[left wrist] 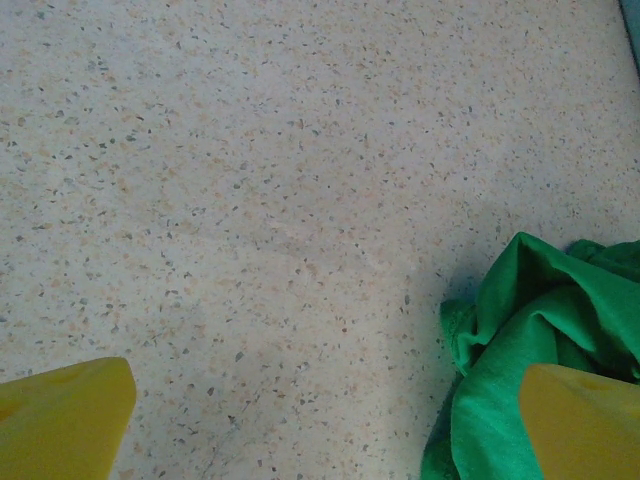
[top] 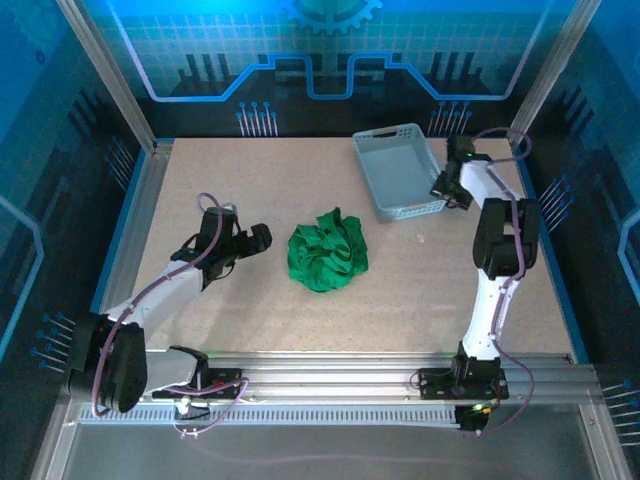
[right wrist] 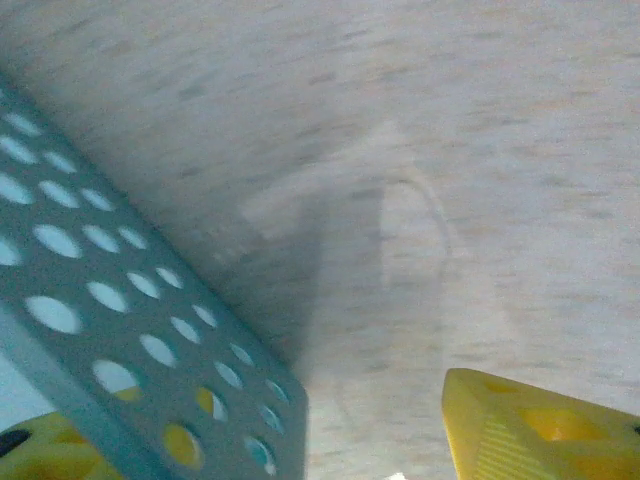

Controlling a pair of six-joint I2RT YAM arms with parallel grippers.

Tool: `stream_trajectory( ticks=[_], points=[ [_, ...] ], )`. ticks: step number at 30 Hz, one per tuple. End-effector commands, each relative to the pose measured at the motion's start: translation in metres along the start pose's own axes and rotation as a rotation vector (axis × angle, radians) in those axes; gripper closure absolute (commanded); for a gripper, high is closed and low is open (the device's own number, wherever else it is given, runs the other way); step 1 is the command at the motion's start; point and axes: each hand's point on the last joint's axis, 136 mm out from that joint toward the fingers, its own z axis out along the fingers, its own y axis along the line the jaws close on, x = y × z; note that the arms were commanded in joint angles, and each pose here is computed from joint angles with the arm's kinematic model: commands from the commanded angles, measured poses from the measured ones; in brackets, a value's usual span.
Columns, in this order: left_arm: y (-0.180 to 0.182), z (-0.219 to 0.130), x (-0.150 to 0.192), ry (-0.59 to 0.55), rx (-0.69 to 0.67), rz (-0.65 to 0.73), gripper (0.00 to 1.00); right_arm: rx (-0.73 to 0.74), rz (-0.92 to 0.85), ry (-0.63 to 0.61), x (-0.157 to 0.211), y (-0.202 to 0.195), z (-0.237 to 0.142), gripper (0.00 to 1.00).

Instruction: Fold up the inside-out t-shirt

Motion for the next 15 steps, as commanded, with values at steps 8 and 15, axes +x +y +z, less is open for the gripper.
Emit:
stream_trajectory(
  ticks=[8, 15],
  points=[
    [-0.004, -0.001, -0.008, -0.009, 0.008, -0.005, 0.01, 0.044, 0.305, -0.03, -0.023, -0.091, -0.009, 0.38],
    [-0.003, -0.002, -0.008, -0.012, 0.006, -0.004, 0.01, -0.022, 0.364, -0.101, -0.027, -0.078, -0.029, 0.29]
  ],
)
